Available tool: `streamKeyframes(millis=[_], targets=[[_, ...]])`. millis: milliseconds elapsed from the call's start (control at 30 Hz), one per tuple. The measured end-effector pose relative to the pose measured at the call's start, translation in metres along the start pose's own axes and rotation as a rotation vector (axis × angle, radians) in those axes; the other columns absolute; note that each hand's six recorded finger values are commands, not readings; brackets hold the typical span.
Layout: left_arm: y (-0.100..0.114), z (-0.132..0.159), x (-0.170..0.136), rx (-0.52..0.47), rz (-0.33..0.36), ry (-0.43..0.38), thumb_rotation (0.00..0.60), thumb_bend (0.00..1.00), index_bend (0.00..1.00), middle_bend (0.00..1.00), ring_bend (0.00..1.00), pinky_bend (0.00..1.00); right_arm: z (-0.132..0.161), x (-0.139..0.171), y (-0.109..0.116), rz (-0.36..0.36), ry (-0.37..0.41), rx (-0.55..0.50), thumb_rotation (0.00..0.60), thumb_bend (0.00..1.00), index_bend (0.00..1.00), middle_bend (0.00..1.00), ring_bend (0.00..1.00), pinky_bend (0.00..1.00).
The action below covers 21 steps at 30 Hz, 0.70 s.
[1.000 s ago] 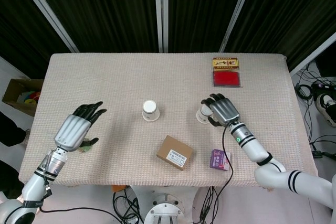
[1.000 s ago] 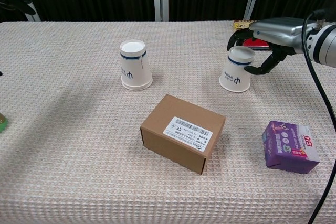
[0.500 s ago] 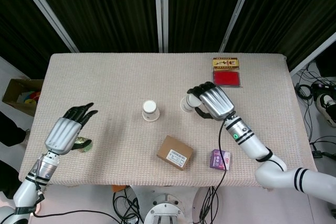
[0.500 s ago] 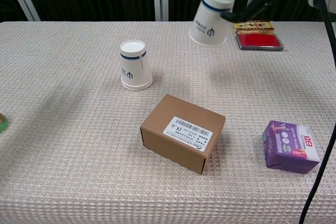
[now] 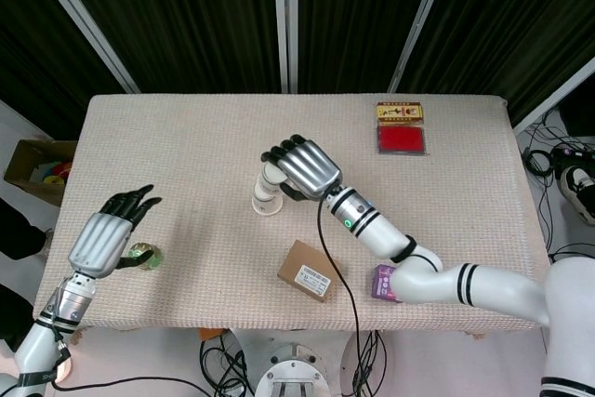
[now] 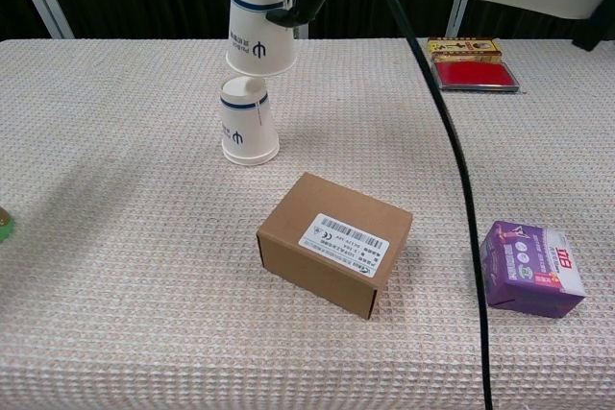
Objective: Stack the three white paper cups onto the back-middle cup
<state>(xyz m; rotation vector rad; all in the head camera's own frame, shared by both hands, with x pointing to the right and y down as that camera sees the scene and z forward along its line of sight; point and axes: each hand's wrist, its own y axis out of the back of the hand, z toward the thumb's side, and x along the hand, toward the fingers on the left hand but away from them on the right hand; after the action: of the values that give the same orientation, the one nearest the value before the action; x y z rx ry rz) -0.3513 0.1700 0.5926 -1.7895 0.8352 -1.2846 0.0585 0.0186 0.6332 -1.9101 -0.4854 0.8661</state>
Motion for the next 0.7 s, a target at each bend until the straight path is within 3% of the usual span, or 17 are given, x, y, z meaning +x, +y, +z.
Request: streamKeyframes(millis=[200,567,700], targets=[[-0.001,-0.004,-0.001,-0.016,0.0,0.005,0.6,0.15,0.17,0.07,0.12,0.17,0.008,-0.014,-0.011,0.027,0.001,0.002,0.6,0.42,0.46,0.43,0.26,0.3],[-0.005,-0.007,-0.001,-0.031,-0.01,0.005,0.6,0.15,0.17,0.07,0.12,0.17,0.01,-0.011,-0.018,0.05,0.01,-0.015,0.6,0.41,0.46,0.42,0.26,0.3],[-0.004,-0.006,-0.001,-0.037,-0.007,0.003,0.6,0.15,0.17,0.07,0.12,0.16,0.014,-0.016,-0.026,0.068,0.014,-0.003,0.6,0.39,0.42,0.37,0.25,0.28]])
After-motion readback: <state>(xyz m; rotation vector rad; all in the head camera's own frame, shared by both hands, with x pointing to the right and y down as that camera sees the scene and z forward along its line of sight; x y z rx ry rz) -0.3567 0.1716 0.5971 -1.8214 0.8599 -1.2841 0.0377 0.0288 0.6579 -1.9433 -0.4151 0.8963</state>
